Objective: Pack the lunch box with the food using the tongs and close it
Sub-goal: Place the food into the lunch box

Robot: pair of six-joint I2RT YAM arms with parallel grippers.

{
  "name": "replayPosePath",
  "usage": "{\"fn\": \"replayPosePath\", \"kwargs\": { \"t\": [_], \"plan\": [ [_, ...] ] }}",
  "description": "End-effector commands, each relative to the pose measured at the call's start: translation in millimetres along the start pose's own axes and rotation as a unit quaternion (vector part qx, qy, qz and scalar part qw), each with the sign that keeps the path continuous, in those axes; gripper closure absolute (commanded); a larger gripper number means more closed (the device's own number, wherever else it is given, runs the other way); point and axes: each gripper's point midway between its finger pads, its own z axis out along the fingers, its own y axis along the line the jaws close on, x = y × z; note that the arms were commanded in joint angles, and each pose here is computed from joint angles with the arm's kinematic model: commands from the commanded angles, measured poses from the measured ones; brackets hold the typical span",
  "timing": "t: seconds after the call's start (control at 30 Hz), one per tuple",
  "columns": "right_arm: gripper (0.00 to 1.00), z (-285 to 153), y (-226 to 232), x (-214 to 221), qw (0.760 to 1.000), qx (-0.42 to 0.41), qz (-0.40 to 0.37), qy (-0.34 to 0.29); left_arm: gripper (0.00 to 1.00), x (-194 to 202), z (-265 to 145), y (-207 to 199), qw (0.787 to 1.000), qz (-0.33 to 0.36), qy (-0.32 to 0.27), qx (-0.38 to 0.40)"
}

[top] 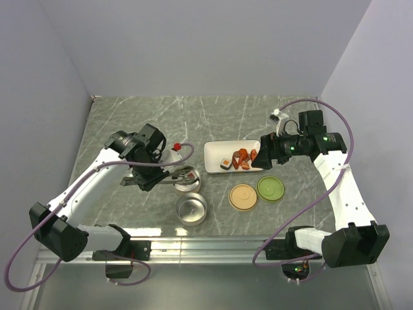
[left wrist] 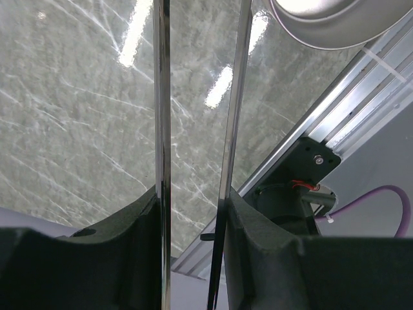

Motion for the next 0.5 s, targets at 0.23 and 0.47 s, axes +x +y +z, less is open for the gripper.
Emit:
{"fn": "replayPosePath", "kwargs": {
  "t": [0.23,0.47],
  "plan": [
    [0.00,-7,6,-12,1.000,-0.008,-0.012,-0.017,0.66,-4,16,3,1.000,-0.006,0.017,0.013],
    [0.00,-6,5,-12,1.000,-0.006,-0.010,-0.016,0.62,-5,23,6,0.999,-0.001,0.029,0.023]
  ]
}}
